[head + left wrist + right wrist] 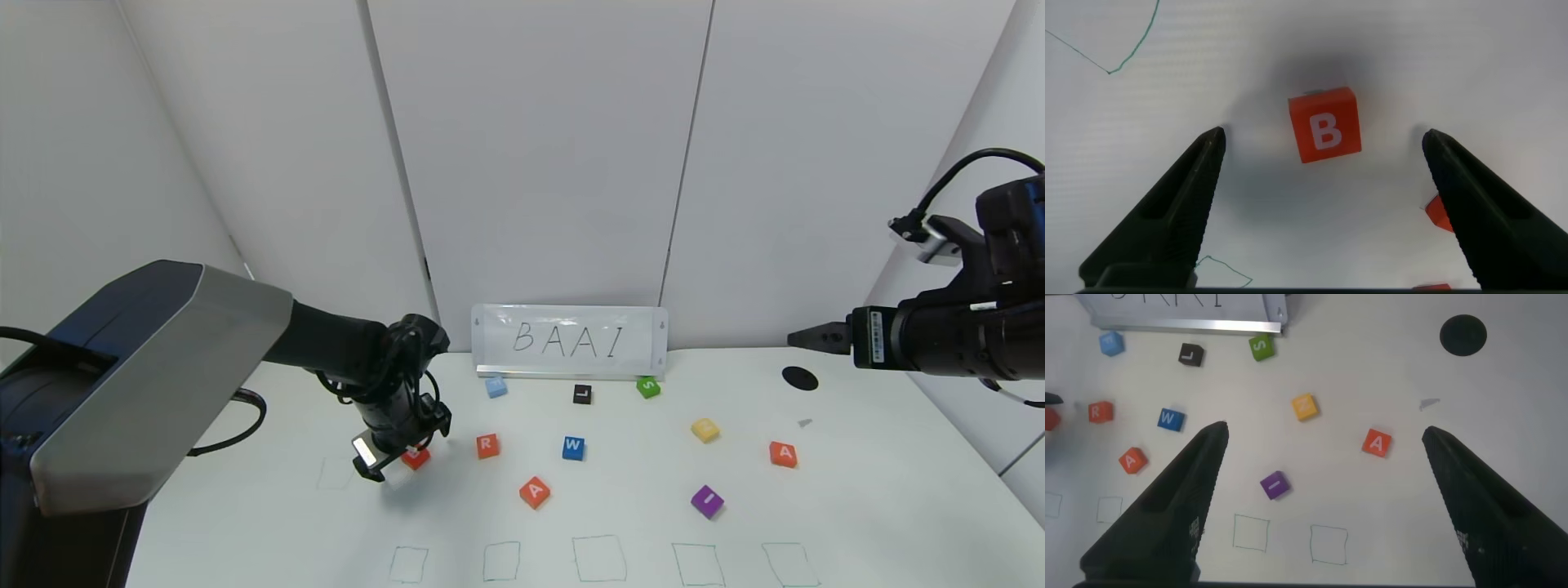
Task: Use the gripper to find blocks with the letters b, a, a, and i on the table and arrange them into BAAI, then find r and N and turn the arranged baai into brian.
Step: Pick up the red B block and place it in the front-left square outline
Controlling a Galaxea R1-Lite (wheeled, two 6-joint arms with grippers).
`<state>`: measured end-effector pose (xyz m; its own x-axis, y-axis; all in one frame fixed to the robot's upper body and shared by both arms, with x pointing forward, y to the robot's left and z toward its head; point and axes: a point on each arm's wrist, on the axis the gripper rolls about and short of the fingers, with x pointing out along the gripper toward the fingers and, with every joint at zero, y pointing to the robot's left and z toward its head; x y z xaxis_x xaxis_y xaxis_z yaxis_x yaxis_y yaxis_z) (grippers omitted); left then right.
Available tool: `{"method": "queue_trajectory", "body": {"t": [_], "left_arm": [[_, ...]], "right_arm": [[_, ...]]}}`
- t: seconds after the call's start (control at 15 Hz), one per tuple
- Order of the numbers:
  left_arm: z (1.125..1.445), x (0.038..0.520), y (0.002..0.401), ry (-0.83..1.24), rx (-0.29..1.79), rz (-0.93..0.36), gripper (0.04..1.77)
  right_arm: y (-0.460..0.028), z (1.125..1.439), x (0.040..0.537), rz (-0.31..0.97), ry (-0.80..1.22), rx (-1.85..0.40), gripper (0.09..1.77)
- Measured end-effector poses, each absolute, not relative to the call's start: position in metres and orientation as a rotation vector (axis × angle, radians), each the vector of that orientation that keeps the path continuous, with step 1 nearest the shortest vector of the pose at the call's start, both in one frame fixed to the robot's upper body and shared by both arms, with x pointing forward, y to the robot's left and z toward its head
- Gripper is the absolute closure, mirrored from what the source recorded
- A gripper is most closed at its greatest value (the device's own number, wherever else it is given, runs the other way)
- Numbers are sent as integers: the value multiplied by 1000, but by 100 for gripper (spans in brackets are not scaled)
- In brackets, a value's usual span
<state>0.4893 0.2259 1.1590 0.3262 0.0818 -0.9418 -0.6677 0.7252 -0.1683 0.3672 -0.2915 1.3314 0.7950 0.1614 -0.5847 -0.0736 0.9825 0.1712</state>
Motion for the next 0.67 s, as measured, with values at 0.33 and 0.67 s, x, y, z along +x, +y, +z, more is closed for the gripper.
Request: {"method": "queue_trajectory", "body": {"t": [0.33,0.67], "left_arm": [[1150,495,228,1152,-606,548,9],[1149,496,227,1162,-603,556,9]], "right_arm": [[-291,1331,367,130,642,141,15],[-291,1331,367,127,643,141,15]]}}
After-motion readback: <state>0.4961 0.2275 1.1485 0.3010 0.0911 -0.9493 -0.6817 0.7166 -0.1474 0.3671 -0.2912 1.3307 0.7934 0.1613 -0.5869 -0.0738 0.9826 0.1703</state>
